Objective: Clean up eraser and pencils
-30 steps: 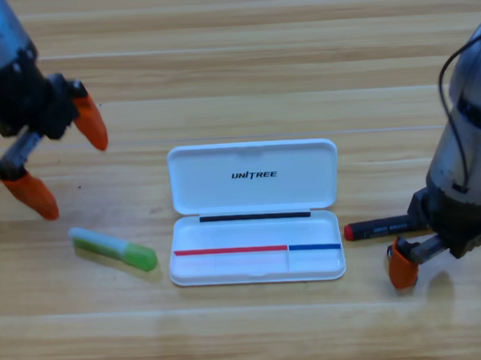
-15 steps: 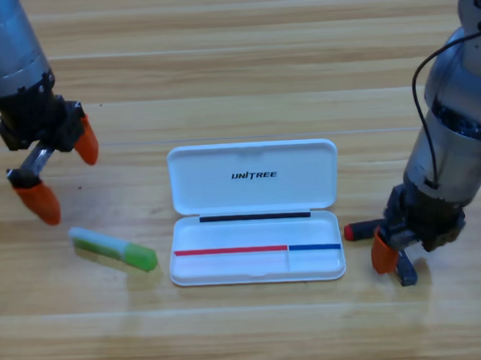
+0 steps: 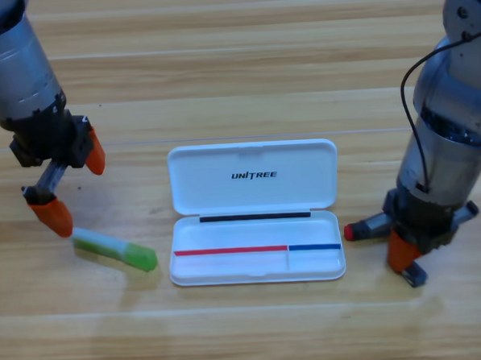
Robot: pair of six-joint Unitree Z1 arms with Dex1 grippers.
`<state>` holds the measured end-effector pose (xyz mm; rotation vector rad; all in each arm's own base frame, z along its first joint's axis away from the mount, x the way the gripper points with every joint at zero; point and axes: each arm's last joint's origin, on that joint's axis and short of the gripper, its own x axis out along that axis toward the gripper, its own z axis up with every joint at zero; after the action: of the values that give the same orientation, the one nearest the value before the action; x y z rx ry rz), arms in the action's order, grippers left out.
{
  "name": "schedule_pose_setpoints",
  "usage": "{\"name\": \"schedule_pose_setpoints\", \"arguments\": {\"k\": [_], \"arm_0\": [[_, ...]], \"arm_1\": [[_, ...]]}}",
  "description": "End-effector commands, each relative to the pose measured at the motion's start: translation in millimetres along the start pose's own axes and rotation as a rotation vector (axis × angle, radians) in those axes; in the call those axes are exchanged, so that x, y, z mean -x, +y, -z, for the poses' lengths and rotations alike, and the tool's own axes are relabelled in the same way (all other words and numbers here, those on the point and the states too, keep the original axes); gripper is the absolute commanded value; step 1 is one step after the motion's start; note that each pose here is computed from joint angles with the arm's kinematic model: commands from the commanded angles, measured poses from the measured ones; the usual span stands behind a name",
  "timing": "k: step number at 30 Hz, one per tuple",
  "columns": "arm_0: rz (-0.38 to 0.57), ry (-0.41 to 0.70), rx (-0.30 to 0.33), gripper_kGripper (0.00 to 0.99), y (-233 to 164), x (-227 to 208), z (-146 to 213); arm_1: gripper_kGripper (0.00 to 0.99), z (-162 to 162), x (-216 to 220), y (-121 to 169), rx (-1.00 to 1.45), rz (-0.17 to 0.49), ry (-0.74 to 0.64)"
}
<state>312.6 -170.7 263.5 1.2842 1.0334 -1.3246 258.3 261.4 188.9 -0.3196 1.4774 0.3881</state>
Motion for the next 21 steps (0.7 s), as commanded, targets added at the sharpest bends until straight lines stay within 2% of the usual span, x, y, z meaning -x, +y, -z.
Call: {"name": "schedule_pose_setpoints", "arguments": {"k": [1,5,10,13,16,21], "arm_0": [[0.045,0.005,-0.012,0.982,-4,-19,-7],[0.041,0.004,-0.012,0.982,-5,-24,-7],[0.026,0.008,-0.014,0.983,-4,-35,-6],[0.016,0.012,-0.015,0.983,-5,-41,-7],[0.009,0.012,-0.015,0.983,-8,-48,-8],[0.01,0.018,-0.023,0.983,-10,-64,-13]], "arm_1": [[0.0,6,20,-7,0.206,0.021,0.118],[0.0,2,56,5,0.618,-0.003,0.074],[0.0,-11,54,27,0.915,-0.045,0.043],[0.0,-22,44,44,1.025,-0.059,0.041],[0.0,-27,35,62,1.111,-0.102,0.036],[0.0,-39,22,82,1.138,-0.132,0.024]]}}
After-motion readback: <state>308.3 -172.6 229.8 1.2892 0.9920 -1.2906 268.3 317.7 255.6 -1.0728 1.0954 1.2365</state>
